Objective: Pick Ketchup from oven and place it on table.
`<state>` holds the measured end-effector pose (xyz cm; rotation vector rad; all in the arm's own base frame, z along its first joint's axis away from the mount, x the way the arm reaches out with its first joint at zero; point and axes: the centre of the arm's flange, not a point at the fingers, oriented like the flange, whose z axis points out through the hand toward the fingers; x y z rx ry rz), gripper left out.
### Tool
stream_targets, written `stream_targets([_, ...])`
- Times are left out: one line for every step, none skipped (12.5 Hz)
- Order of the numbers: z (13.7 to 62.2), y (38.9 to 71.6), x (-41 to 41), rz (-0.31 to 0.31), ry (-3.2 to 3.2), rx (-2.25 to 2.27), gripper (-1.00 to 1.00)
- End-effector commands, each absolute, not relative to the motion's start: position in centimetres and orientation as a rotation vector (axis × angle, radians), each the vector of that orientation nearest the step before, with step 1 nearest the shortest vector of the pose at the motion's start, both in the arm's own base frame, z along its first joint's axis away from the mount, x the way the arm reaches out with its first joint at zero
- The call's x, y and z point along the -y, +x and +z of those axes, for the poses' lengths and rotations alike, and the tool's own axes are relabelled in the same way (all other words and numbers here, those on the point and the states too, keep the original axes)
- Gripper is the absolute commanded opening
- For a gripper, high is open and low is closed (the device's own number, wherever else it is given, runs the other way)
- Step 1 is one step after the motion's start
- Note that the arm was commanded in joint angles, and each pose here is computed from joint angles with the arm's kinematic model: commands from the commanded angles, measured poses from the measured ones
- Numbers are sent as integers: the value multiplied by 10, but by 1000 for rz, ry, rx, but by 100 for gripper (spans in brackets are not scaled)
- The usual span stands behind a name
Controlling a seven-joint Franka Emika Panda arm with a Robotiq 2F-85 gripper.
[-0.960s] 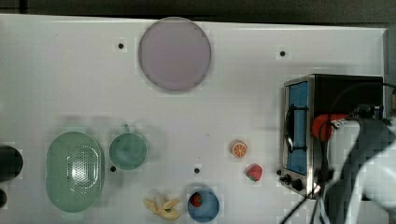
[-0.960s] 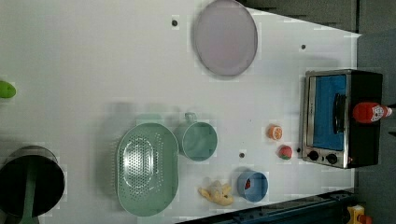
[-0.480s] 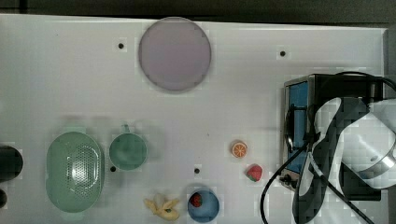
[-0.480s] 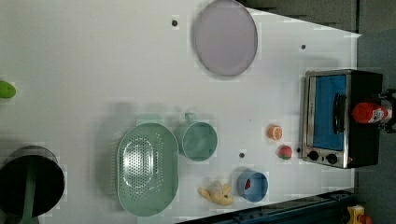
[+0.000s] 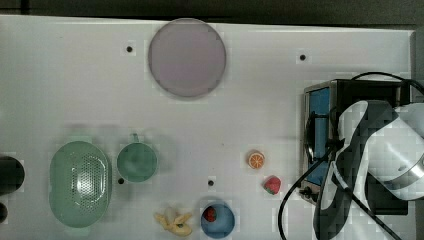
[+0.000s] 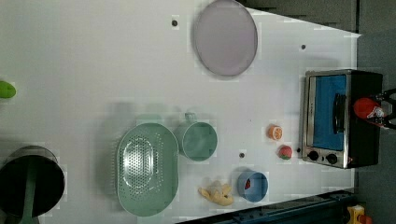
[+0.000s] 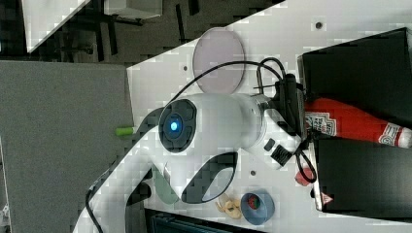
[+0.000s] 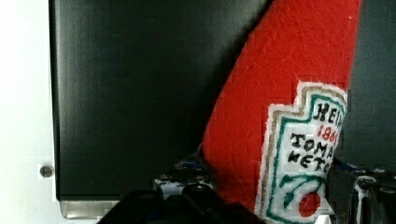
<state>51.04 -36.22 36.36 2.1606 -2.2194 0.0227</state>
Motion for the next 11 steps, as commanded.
stream_targets([415, 524, 366, 163, 2198, 2225, 24])
stream_targets([445, 533, 359, 211, 2231, 2204, 24])
stream_targets([488, 541, 339, 202, 2290, 2171, 24])
stream_targets([508, 542, 327, 168, 2323, 2157, 24])
stream_targets([525, 542, 313, 129, 2355, 2133, 24])
stream_targets([553, 546, 273, 74, 2423, 2007, 24])
stream_targets([562, 551, 249, 67, 2467, 1946, 24])
stream_targets([573, 565, 183, 39, 2593, 1800, 24])
stream_targets([577, 575, 139, 26, 2670, 1701, 24])
stream_targets([576, 580, 113, 19, 2711, 1641, 24])
stream_targets([574, 584, 90, 11, 2743, 1589, 24])
